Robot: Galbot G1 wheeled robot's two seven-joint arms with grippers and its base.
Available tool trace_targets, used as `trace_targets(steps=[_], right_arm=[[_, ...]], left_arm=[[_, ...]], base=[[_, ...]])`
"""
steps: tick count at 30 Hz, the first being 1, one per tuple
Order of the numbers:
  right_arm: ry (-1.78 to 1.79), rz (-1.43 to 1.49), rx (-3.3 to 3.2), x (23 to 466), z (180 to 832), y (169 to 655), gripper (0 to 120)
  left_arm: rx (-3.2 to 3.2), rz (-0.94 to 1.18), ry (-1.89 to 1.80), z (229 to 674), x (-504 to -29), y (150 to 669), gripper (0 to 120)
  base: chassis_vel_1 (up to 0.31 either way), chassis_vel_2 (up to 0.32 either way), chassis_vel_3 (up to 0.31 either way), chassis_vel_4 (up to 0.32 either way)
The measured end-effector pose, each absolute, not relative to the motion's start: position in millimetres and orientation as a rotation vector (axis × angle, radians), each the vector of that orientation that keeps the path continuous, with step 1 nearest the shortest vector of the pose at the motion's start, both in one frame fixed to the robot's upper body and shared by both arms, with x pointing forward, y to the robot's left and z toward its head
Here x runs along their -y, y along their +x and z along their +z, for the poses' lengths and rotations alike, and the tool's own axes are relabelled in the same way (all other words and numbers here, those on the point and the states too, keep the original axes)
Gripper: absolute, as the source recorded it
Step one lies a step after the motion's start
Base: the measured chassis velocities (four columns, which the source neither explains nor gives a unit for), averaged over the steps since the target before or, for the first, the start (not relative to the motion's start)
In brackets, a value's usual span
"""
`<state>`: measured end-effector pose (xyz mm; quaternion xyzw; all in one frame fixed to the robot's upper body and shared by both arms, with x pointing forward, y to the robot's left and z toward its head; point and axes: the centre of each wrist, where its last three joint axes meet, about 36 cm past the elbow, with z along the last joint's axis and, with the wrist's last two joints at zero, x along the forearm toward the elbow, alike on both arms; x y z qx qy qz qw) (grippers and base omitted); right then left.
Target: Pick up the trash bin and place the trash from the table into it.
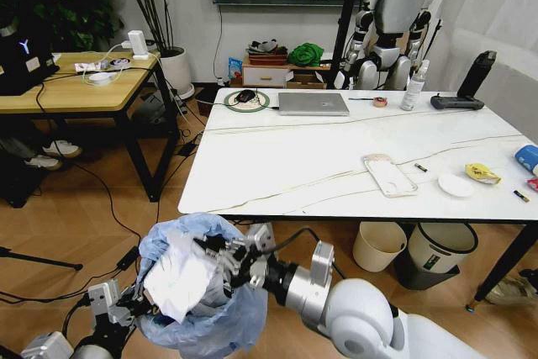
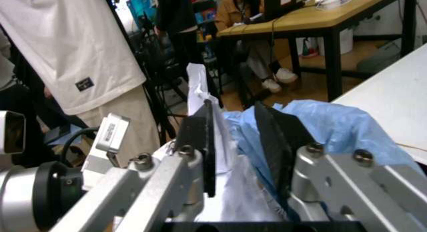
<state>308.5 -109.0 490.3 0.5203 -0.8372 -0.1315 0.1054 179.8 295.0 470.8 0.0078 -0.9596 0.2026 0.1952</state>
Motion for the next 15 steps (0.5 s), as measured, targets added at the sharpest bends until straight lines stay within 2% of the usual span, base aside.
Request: trace_targets(steps=[5, 6, 11, 12, 15], right_arm=[[1.464, -0.343, 2.569, 126, 501, 319, 45], [1.464, -0.343, 2.569, 126, 501, 319, 45], [1.269, -0.321, 2.740, 156, 514, 342, 68], [1.269, -0.321, 2.740, 156, 514, 342, 68], [1.149, -0.303, 2.801, 176, 511, 343, 80]], left_arm=[[2.670, 0.603, 0.029, 471, -294, 180, 0], [2.670, 0.603, 0.029, 471, -294, 180, 0], [2.636, 0.610, 0.062, 463, -295, 183, 0], [2.636, 0.610, 0.062, 463, -295, 183, 0], [2.631, 0.613, 0.055, 460, -294, 185, 0]], base=[[0.000, 0.000, 0.000, 0.000], [0.000, 0.000, 0.000, 0.000], [0.000, 0.000, 0.000, 0.000], [0.000, 0.000, 0.000, 0.000], [0.000, 0.000, 0.000, 0.000]])
